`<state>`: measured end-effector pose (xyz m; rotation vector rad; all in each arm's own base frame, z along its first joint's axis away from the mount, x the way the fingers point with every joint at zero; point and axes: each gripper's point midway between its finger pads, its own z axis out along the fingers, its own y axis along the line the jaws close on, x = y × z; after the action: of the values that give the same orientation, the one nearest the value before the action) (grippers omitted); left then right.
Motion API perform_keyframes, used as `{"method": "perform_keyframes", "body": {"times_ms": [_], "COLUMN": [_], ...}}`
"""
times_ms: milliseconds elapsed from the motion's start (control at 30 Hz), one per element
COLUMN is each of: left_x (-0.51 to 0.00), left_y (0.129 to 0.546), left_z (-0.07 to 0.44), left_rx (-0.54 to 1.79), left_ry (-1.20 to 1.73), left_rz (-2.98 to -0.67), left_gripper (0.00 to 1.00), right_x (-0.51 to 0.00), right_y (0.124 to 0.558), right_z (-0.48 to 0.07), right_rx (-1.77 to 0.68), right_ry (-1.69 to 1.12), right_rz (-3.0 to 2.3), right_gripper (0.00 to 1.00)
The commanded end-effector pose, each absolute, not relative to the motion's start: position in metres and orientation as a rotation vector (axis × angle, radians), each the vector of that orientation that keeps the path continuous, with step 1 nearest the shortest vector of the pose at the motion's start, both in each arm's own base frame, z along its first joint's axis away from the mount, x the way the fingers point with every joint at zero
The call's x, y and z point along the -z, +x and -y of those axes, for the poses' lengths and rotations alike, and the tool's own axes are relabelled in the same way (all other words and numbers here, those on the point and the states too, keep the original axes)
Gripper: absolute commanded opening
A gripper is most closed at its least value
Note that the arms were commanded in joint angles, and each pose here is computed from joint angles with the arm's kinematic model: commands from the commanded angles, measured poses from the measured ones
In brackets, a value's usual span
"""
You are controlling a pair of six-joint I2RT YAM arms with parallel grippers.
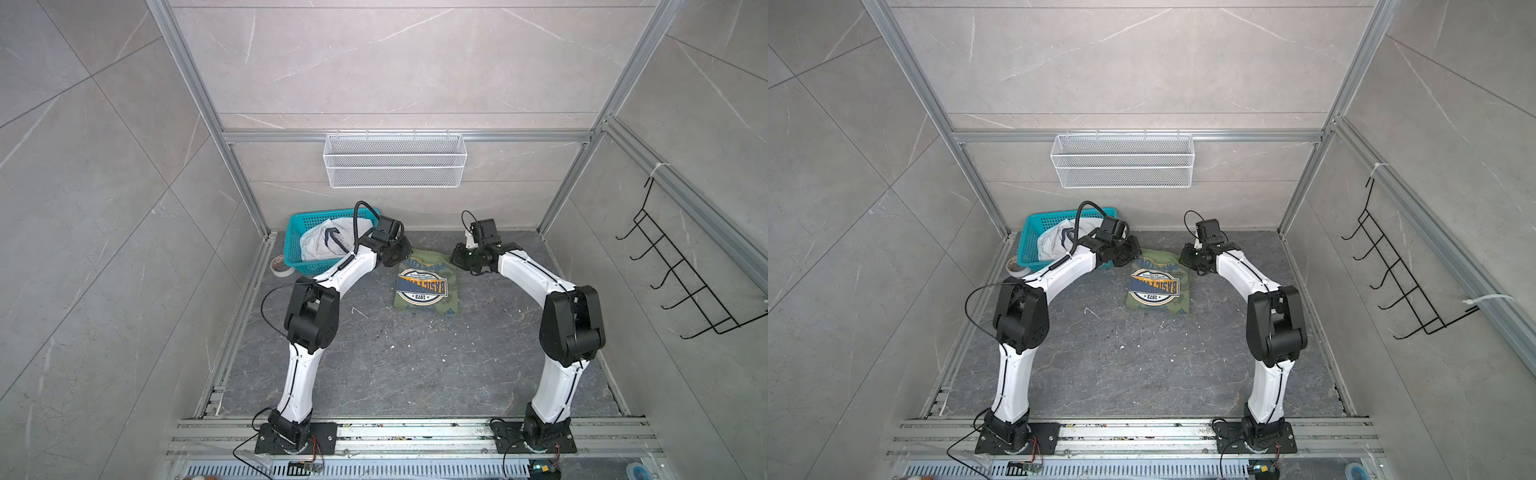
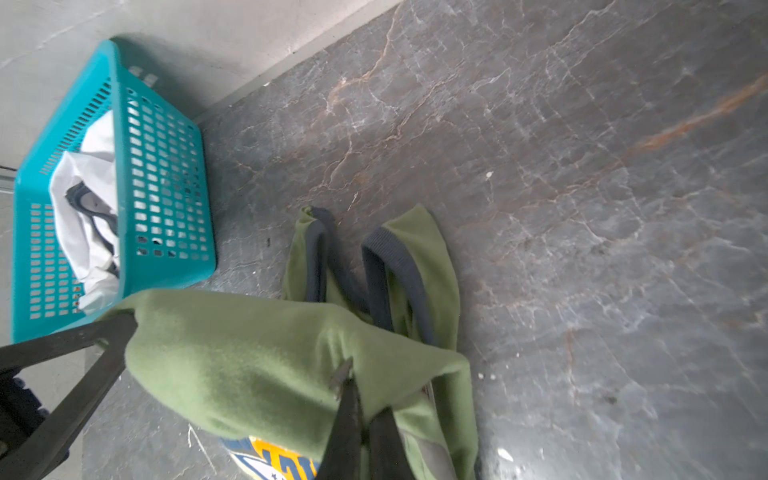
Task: Fold and stack the tank tops
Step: 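Lift the folded end and fold it over the straps away from the robot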
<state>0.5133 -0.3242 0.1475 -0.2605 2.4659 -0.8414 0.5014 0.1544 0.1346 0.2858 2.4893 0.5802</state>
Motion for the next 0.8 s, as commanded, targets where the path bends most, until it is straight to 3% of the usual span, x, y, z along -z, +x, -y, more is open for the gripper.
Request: {"method": "perform_keyframes", "body": {"times_ms": [0, 67, 167, 300, 467, 767], "left_x": [-0.156, -0.149, -0.131, -0.145, -0.182, -0.135], "left_y": [0.531, 0.538, 0.547, 0.556, 0.54, 0.523], "left_z": [0.326, 0.326, 0.326, 0.32, 0.304, 0.348], "left_rx": [0.867, 0.86, 0.85, 0.843, 0.722, 0.809], "left_ry": [-0.211, -0.216, -0.233, -0.216, -0.11, 0.035], "left_rz": [-2.431, -2.436, -2.463, -2.458, -2.429, -2.483], "left_gripper": [0.07, 0.14, 0.39, 0.53, 0.68, 0.58], "right_x": [-0.131, -0.122, -0.119, -0.134, -0.145, -0.118], "right_y": [0.521, 0.527, 0.535, 0.536, 0.515, 0.51], "right_z": [-0.152, -0.151, -0.149, -0.148, -0.147, -0.187], "right_rx": [-0.56, -0.551, -0.534, -0.512, -0.489, -0.533], "right_ry": [0.262, 0.274, 0.286, 0.254, 0.221, 0.099], "right_rz": [-2.464, -2.473, -2.475, -2.48, -2.473, -2.505], "right_gripper": [0.02, 0.17, 0.46, 0.63, 0.67, 0.61]}}
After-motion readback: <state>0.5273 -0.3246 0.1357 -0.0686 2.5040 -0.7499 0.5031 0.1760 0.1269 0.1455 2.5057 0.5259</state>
